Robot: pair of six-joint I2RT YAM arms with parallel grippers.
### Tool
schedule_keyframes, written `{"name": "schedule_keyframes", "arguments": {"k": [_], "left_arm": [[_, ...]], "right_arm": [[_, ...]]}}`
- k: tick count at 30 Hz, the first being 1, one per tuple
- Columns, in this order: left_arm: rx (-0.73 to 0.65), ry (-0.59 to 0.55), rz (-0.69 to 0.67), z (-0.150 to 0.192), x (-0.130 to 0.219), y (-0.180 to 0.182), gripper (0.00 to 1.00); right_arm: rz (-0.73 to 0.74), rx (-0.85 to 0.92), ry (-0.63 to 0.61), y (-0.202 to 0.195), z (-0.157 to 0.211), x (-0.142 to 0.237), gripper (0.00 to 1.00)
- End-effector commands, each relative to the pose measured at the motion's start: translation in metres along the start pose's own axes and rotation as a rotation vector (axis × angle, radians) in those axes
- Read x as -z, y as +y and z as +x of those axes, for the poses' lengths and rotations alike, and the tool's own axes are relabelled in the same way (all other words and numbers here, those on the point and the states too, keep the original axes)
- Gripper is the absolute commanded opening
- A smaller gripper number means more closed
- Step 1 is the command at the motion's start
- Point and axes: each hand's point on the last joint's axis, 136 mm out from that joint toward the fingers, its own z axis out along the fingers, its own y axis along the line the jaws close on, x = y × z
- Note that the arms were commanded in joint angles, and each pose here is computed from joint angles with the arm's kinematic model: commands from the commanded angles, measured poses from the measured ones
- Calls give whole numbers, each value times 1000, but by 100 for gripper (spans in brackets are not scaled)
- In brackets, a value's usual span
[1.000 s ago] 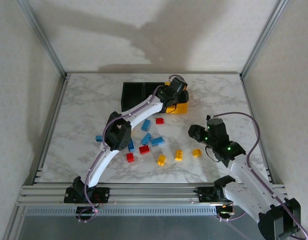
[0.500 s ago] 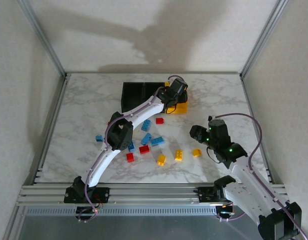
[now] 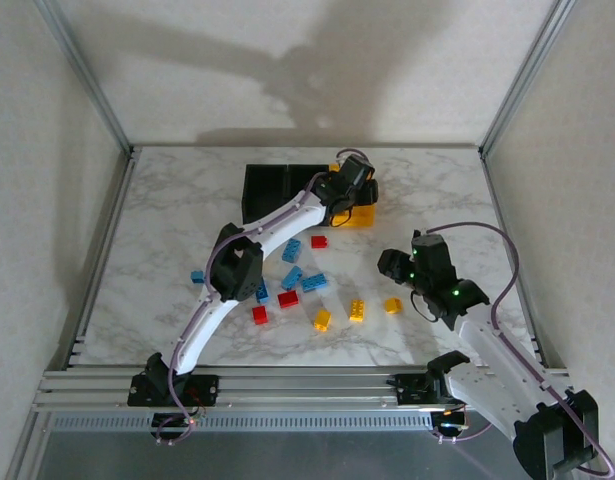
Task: Sort the legos into containers by color
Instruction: Place the lego in the container, then pick up the lego from the center of the table.
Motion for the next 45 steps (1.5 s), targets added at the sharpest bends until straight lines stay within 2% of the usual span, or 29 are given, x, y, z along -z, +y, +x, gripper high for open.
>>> {"name": "schedule_keyframes", "arguments": {"k": [1,6,14,21,24,29,35,45], "left_arm": [[-31,-70,117,-38,74,-37,63],[-27,-49,126,-22,118,-19,63],[-18,-33,20,13,181,48,64],[29,17,-82,57,210,109,68],[36,56,-100,80,212,128,70],[-5,151,-127,114,199,145,68],[-38,262,-176,142,176,156,62],[-94,403,-221,178,160,169,63]], "right_arm": [[-18,23,-46,11,-20,6,57],[-40,42,-46,20,-27,3,55],[-75,62,-1,37,-25,-8,55],[-90,87,29,58,-18,-19,56],[-79,87,44,62,-13,-26,55],[-62,70,55,63,-11,-37,53],[-44,100,90,66,-9,-52,53],[-49,131,124,66,-1,-70,52]]}}
